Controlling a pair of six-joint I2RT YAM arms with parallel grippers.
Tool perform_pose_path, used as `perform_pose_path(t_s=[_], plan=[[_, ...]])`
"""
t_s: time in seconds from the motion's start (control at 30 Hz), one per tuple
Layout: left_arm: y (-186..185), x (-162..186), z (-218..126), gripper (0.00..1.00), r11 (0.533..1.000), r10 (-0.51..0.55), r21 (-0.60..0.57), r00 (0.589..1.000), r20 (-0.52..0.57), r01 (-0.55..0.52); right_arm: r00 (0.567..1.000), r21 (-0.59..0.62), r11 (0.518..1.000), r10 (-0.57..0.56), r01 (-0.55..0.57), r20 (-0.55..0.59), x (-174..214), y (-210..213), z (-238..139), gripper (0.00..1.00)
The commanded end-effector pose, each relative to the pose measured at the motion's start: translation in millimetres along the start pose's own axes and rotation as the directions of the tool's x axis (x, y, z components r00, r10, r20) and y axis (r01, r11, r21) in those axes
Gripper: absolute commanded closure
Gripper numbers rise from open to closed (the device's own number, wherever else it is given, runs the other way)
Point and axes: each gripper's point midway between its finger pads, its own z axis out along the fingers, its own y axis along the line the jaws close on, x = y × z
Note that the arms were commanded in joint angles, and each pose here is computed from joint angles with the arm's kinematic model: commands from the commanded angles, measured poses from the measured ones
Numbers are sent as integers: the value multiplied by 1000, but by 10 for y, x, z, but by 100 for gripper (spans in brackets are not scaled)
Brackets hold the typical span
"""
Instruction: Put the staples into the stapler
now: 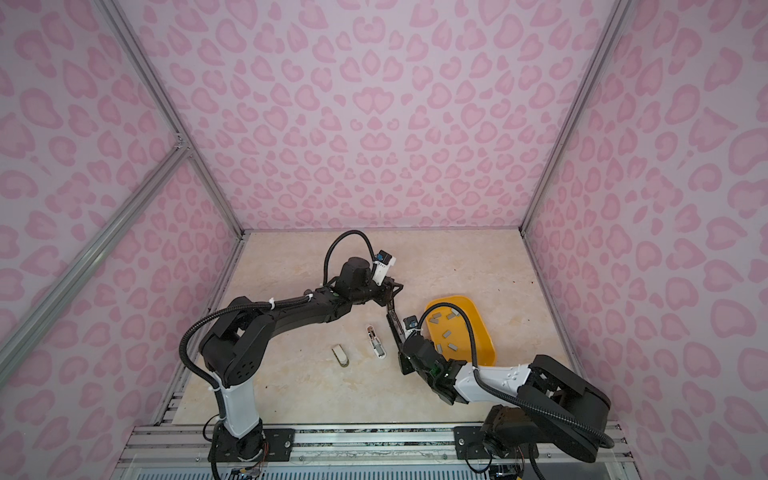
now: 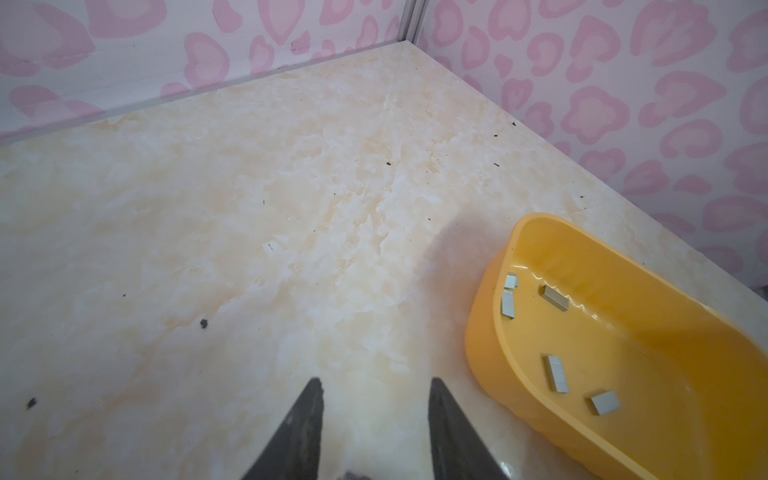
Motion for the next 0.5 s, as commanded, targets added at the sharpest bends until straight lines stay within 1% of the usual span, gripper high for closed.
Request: perform_pose_path(t_s=[0.0,0.47], plan=[[-66,-186,-64,57,998,58,1,996,70,-59,1000,30,1000,-6,6,5,23,-50,1,70],[-281,-171,-92,57,991,119,59,990,79,-124,999,53,998,-44,44,4,69,-40,14,84]])
